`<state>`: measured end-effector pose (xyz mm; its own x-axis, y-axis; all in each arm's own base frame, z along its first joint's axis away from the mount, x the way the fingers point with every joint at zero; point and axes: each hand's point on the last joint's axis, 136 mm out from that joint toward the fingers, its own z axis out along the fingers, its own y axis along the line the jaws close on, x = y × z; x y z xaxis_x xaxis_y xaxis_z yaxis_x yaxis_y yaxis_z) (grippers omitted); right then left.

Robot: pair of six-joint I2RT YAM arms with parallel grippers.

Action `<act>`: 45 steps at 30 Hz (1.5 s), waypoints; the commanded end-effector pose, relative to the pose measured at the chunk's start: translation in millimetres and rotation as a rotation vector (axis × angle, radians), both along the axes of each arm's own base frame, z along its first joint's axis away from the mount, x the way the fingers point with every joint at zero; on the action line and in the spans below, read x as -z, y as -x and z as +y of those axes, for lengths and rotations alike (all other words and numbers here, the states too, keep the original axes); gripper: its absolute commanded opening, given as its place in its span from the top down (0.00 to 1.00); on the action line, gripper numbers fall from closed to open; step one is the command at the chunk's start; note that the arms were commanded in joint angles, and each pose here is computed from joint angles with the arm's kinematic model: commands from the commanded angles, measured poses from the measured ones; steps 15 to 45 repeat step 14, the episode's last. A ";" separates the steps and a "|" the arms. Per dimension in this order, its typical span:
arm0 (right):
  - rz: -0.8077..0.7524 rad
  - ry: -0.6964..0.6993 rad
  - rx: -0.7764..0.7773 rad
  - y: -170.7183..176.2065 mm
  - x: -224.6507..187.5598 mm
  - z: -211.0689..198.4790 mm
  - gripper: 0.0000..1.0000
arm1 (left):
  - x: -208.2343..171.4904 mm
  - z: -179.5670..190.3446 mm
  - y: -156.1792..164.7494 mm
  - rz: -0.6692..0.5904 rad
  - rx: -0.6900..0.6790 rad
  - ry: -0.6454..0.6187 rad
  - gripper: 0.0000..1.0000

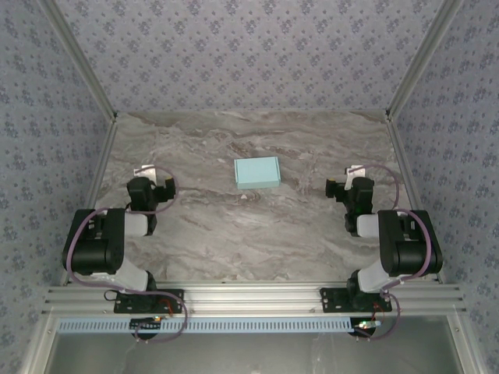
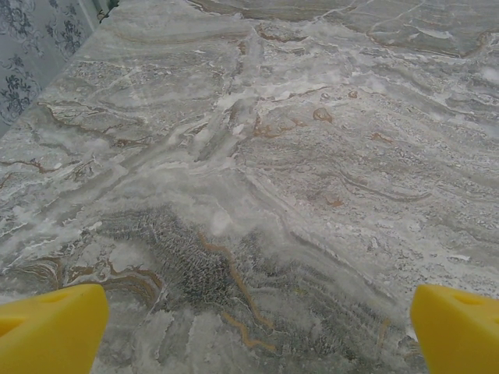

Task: Fold the paper box

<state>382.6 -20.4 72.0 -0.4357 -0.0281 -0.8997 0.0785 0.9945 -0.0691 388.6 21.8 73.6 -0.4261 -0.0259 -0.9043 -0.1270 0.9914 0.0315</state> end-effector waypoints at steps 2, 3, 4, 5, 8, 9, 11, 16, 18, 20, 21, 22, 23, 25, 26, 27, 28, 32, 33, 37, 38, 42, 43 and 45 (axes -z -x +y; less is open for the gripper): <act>-0.039 -0.018 0.007 -6.4 -10.2 -1.4 0.01 | -16.0 -1.6 -7.8 -0.057 0.007 0.011 0.01; -0.039 -0.018 0.008 -6.4 -10.4 -1.5 0.01 | -16.0 -1.7 -7.8 -0.057 0.008 0.011 0.01; -0.039 -0.018 0.008 -6.4 -10.1 -1.6 0.01 | -15.6 -2.2 -7.8 -0.056 0.009 0.010 0.01; -0.038 -0.018 0.006 -6.2 -9.8 -0.9 0.01 | -16.0 -1.7 -7.8 -0.057 0.008 0.010 0.01; -0.038 -0.018 0.008 -6.2 -10.0 -1.4 0.01 | -16.0 -1.8 -7.9 -0.057 0.008 0.010 0.01; -0.038 -0.018 0.007 -6.4 -10.0 -1.2 0.01 | -15.6 -1.9 -7.6 -0.056 0.009 0.011 0.01; -0.037 -0.018 0.008 -6.3 -9.8 -1.5 0.01 | -16.0 -1.6 -7.8 -0.057 0.007 0.011 0.01; -0.039 -0.018 0.009 -6.5 -10.1 -1.9 0.01 | -15.8 -2.3 -7.9 -0.057 0.010 0.012 0.01; -0.039 -0.018 0.009 -6.5 -10.1 -1.9 0.01 | -15.8 -2.3 -7.9 -0.057 0.010 0.012 0.01; -0.039 -0.018 0.009 -6.5 -10.1 -1.9 0.01 | -15.8 -2.3 -7.9 -0.057 0.010 0.012 0.01; -0.039 -0.018 0.009 -6.5 -10.1 -1.9 0.01 | -15.8 -2.3 -7.9 -0.057 0.010 0.012 0.01; -0.039 -0.018 0.009 -6.5 -10.1 -1.9 0.01 | -15.8 -2.3 -7.9 -0.057 0.010 0.012 0.01; -0.039 -0.018 0.009 -6.5 -10.1 -1.9 0.01 | -15.8 -2.3 -7.9 -0.057 0.010 0.012 0.01; -0.039 -0.018 0.009 -6.5 -10.1 -1.9 0.01 | -15.8 -2.3 -7.9 -0.057 0.010 0.012 0.01; -0.039 -0.018 0.009 -6.5 -10.1 -1.9 0.01 | -15.8 -2.3 -7.9 -0.057 0.010 0.012 0.01; -0.039 -0.018 0.009 -6.5 -10.1 -1.9 0.01 | -15.8 -2.3 -7.9 -0.057 0.010 0.012 0.01; -0.039 -0.018 0.009 -6.5 -10.1 -1.9 0.01 | -15.8 -2.3 -7.9 -0.057 0.010 0.012 0.01; -0.039 -0.018 0.009 -6.5 -10.1 -1.9 0.01 | -15.8 -2.3 -7.9 -0.057 0.010 0.012 0.01; -0.039 -0.018 0.009 -6.5 -10.1 -1.9 0.01 | -15.8 -2.3 -7.9 -0.057 0.010 0.012 0.01; -0.039 -0.018 0.009 -6.5 -10.1 -1.9 0.01 | -15.8 -2.3 -7.9 -0.057 0.010 0.012 0.01; -0.039 -0.018 0.009 -6.5 -10.1 -1.9 0.01 | -15.8 -2.3 -7.9 -0.057 0.010 0.012 0.01; -0.039 -0.018 0.009 -6.5 -10.1 -1.9 0.01 | -15.8 -2.3 -7.9 -0.057 0.010 0.012 0.01; -0.039 -0.018 0.009 -6.5 -10.1 -1.9 0.01 | -15.8 -2.3 -7.9 -0.057 0.010 0.012 0.01; -0.039 -0.018 0.009 -6.5 -10.1 -1.9 0.01 | -15.8 -2.3 -7.9 -0.057 0.010 0.012 0.01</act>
